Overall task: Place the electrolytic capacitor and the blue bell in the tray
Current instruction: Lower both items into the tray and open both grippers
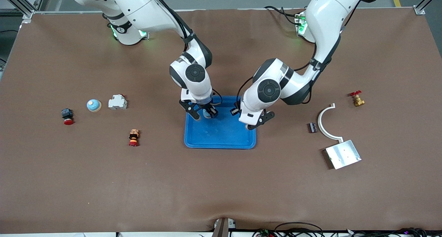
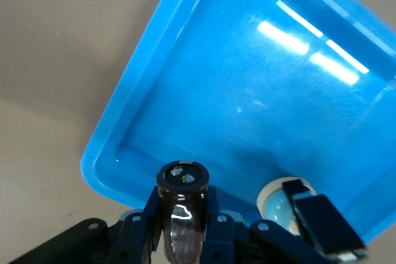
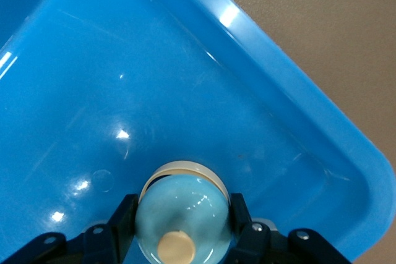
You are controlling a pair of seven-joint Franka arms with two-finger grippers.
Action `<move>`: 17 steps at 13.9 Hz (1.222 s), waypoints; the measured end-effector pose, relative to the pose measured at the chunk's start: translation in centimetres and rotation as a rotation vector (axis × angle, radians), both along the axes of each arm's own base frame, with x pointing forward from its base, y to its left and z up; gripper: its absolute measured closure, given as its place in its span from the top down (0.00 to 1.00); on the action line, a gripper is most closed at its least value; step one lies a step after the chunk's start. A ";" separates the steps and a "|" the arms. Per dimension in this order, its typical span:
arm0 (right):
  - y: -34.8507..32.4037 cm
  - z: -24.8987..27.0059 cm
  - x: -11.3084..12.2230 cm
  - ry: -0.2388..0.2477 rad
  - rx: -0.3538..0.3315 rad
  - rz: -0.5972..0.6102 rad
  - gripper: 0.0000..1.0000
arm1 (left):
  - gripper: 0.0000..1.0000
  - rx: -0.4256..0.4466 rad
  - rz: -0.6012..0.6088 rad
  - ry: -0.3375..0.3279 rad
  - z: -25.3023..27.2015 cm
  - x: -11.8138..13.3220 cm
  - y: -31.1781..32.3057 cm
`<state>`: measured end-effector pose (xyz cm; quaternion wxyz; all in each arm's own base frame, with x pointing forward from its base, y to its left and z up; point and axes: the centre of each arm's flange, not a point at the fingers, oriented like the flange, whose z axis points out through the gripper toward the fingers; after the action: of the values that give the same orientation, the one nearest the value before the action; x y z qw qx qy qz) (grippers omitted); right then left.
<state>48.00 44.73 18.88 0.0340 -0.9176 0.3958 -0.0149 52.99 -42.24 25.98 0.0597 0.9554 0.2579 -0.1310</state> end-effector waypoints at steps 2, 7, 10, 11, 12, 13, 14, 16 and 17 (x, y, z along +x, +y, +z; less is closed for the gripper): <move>0.0 -0.1 0.2 -0.001 -0.001 -0.001 0.81 | 0.30 0.015 -0.011 0.013 -1.8 -0.2 0.0; 0.4 0.4 1.0 -0.023 0.004 0.006 1.00 | 0.30 0.043 -0.028 0.011 -4.9 -0.1 0.4; 0.6 1.0 1.5 -0.035 0.010 0.004 1.00 | 0.30 0.057 -0.036 0.019 -6.3 -0.2 0.7; 0.6 1.2 1.7 -0.042 0.010 0.007 1.00 | 0.30 0.059 -0.036 0.022 -6.6 -0.3 0.7; 0.7 1.4 2.0 -0.048 0.005 0.012 1.00 | 0.30 0.061 -0.036 0.025 -6.9 -0.3 0.7; 0.7 1.7 2.2 -0.048 -0.006 0.017 1.00 | 0.30 0.062 -0.037 0.026 -7.0 -0.3 0.7; 0.6 2.0 2.4 -0.040 -0.026 0.024 1.00 | 0.30 0.063 -0.038 0.026 -7.0 -0.3 0.8; 0.4 2.8 3.1 -0.015 -0.065 0.046 1.00 | 0.30 0.066 -0.040 0.028 -7.3 -0.4 0.8; 0.2 3.3 3.6 -0.004 -0.079 0.054 1.00 | 0.30 0.067 -0.042 0.030 -7.5 -0.4 0.8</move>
<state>51.57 44.90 22.16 -0.0012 -0.9286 0.3698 -0.0316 52.56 -41.46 18.50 0.0209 0.9599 0.2431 -0.1378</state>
